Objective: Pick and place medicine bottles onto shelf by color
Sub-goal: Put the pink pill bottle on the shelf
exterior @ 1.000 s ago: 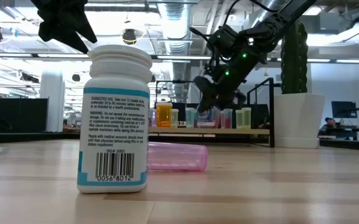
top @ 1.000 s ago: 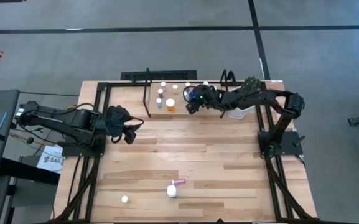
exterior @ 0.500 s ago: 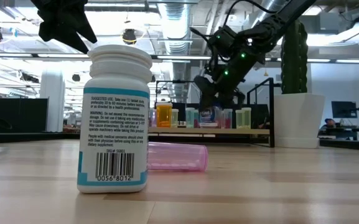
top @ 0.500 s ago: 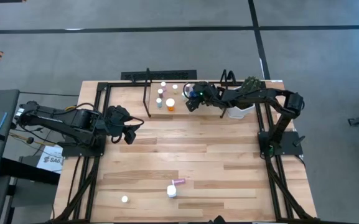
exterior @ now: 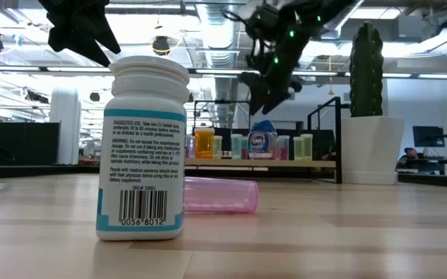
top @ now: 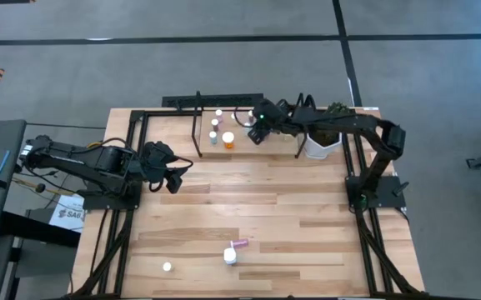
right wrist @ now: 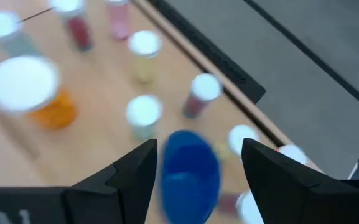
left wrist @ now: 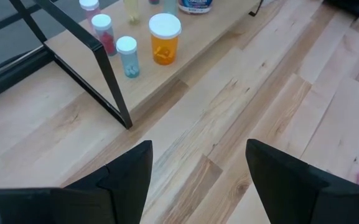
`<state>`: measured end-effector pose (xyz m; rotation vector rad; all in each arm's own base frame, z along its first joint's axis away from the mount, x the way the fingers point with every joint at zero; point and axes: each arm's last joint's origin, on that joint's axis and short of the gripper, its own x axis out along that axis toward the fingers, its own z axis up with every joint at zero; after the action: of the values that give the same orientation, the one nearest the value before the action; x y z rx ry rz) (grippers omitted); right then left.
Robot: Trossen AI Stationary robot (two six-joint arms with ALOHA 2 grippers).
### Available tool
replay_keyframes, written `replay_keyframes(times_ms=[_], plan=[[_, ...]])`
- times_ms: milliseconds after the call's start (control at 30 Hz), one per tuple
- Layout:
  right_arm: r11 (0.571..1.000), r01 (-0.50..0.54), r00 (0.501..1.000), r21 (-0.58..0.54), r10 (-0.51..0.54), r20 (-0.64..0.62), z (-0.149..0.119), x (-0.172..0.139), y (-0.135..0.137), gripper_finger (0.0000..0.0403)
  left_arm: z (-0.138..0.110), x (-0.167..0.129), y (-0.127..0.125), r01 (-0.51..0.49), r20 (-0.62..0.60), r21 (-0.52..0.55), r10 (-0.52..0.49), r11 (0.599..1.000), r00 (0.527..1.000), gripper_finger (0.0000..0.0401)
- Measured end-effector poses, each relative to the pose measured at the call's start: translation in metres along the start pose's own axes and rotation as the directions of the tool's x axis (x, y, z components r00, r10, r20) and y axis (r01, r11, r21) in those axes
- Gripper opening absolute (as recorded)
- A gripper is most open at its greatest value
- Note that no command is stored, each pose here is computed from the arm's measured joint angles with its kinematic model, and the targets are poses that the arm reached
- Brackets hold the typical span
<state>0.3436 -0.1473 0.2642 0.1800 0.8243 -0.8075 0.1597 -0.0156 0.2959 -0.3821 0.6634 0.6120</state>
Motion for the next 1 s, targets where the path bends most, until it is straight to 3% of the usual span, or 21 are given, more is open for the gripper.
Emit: replay_keyframes(times_ms=[233, 500, 767, 900, 1000], plan=[[0.979, -0.089, 0.994, -0.184, 0.076, -0.074, -0.009, -0.036, 0.045, 0.0256, 0.000, 0.000, 0.000, 0.002, -0.002, -0.006, -0.003, 1.000, 1.000, 0.0245], [0.890, -0.250, 0.966, -0.382, 0.203, -0.158, -0.049, -0.083, 0.111, 0.0256, 0.000, 0.000, 0.000, 0.004, -0.004, -0.006, -0.004, 1.000, 1.000, 0.0245], [0.831, -0.344, 0.939, -0.437, 0.311, -0.149, -0.077, -0.119, 0.151, 0.0256, 0.000, 0.000, 0.000, 0.005, -0.004, 0.000, -0.005, 1.000, 1.000, 0.0245], [0.804, -0.416, 0.909, -0.426, 0.380, -0.169, -0.088, -0.114, 0.158, 0.0256, -0.001, 0.004, -0.003, 0.006, -0.027, 0.021, -0.005, 1.000, 1.000, 0.0245], [0.752, -0.493, 0.869, -0.438, 0.455, -0.197, -0.095, -0.107, 0.163, 0.0256, -0.002, 0.008, -0.007, 0.018, -0.060, 0.046, -0.015, 0.999, 0.998, 0.0245]])
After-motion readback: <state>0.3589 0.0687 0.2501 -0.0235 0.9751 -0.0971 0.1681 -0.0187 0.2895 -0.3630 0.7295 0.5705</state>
